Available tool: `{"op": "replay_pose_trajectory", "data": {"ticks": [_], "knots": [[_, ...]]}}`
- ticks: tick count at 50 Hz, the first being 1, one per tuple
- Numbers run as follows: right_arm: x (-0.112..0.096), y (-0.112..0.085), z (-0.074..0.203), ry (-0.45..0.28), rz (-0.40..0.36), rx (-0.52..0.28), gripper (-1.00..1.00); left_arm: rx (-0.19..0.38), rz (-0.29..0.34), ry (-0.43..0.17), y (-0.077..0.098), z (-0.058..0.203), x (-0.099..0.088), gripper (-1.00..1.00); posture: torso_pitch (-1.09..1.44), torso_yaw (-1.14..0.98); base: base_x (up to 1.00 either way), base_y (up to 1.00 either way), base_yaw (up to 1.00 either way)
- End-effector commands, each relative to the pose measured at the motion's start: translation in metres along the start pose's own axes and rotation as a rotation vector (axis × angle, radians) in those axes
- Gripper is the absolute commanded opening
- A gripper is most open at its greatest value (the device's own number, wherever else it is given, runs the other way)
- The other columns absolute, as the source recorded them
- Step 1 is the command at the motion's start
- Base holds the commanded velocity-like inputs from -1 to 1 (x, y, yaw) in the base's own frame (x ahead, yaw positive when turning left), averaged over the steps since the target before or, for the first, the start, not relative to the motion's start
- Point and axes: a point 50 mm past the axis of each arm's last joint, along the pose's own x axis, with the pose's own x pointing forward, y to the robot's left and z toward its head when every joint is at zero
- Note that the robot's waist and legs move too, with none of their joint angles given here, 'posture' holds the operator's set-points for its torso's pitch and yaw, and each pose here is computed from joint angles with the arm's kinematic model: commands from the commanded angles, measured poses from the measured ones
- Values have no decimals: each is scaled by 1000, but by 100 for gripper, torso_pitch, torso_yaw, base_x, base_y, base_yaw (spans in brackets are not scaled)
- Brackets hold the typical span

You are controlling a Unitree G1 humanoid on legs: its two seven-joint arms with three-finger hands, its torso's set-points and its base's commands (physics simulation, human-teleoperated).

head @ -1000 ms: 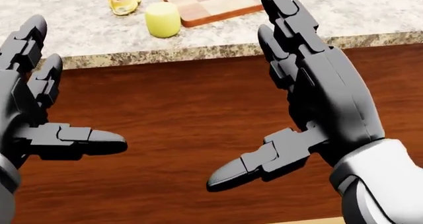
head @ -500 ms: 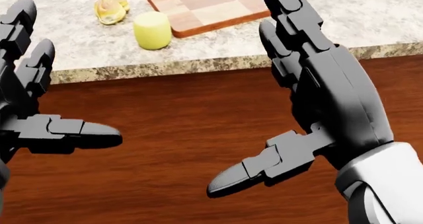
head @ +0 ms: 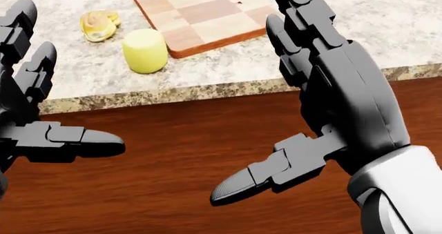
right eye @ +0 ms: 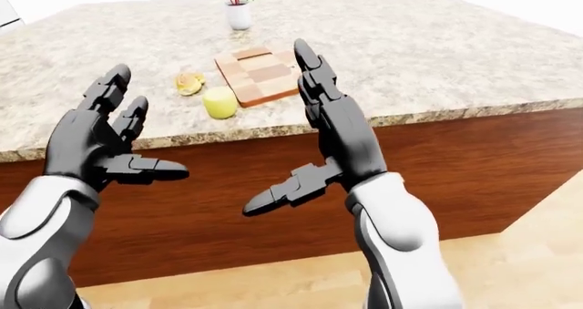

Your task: Place the bread and cheese on the cutting board.

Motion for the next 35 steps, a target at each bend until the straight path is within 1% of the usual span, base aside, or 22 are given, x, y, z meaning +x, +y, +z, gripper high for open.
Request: {"op": "replay_pose_trajectory", "data": {"ticks": [1,17,18,23,26,31,35], "knots": [[-1,-2,10,-63,-13,-19,100,8,2,-67,-1,12,-1,100,0,0,23,0,0],[-3,-1,10,-68,-7,-39,100,8,3,-65,-1,9,-2,100,0,0,17,0,0],[-3,0,10,-69,3,-46,100,8,3,-65,-1,9,-3,100,0,0,10,0,0],[-3,0,10,-71,-7,-56,100,8,3,-64,-1,8,-3,100,0,0,6,0,0],[-3,0,10,-70,-4,-39,100,7,3,-65,-1,8,-4,100,0,0,4,0,0],[-4,2,11,-75,3,-34,100,7,5,-63,0,8,-4,100,0,0,0,0,0],[-4,0,11,-82,-12,-34,100,8,4,-62,0,7,-5,100,0,0,0,0,0]]}}
